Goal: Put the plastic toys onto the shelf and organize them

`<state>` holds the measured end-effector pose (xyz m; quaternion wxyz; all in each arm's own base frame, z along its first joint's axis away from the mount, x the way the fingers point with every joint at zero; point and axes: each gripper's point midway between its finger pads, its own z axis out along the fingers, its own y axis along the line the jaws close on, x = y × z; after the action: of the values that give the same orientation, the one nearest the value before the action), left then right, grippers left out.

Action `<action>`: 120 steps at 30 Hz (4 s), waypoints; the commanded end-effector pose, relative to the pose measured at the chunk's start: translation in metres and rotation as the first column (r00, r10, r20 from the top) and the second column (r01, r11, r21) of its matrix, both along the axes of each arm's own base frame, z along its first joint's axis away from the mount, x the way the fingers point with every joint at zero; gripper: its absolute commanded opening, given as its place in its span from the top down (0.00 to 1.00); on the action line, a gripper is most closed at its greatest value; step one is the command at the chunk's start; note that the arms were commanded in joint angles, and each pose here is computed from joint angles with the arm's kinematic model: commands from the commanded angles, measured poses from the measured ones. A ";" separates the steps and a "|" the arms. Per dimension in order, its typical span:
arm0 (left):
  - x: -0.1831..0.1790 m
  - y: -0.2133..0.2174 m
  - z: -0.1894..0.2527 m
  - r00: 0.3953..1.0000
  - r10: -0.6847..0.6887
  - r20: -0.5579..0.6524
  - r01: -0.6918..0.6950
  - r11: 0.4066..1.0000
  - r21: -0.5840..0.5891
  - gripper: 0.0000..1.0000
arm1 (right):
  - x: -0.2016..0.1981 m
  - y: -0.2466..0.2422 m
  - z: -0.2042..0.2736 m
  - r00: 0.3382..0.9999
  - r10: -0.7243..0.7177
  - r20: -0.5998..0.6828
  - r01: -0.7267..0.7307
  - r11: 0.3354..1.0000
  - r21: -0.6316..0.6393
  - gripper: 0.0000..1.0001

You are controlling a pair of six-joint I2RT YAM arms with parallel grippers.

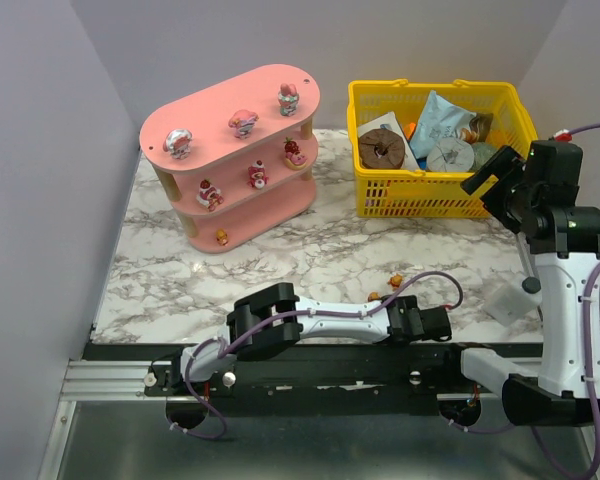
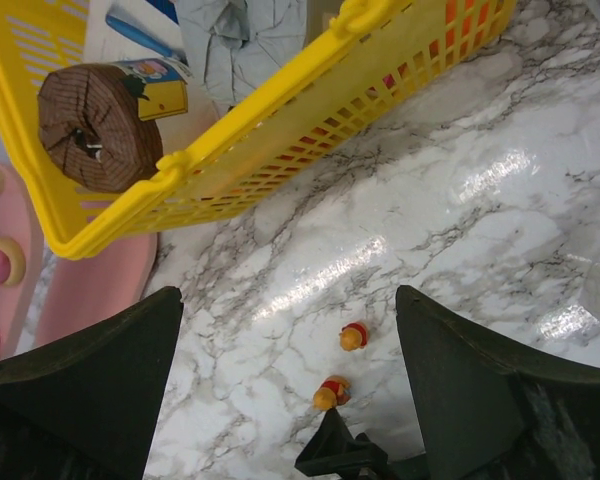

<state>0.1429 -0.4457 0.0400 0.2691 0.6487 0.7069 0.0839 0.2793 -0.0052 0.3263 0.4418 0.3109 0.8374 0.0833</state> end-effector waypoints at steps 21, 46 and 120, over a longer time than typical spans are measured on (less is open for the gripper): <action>0.025 -0.003 0.033 0.988 0.027 0.151 -0.023 0.999 -0.025 0.38 | 0.010 -0.008 0.009 1.000 -0.020 -0.020 0.020 0.999 -0.028 0.06; 0.034 0.011 0.018 0.997 -0.006 0.079 0.004 1.000 0.025 0.49 | 0.023 -0.006 0.008 1.000 -0.018 0.000 0.018 1.000 -0.014 0.07; 0.261 0.287 0.064 0.743 0.611 0.272 -0.640 0.768 0.026 0.93 | 0.078 0.006 -0.001 0.999 0.044 -0.002 -0.043 0.998 0.040 0.09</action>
<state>0.3918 -0.1669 0.0841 0.2426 0.3849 0.8418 0.2903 0.3525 0.0002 0.3150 0.4215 0.3069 0.8475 0.1000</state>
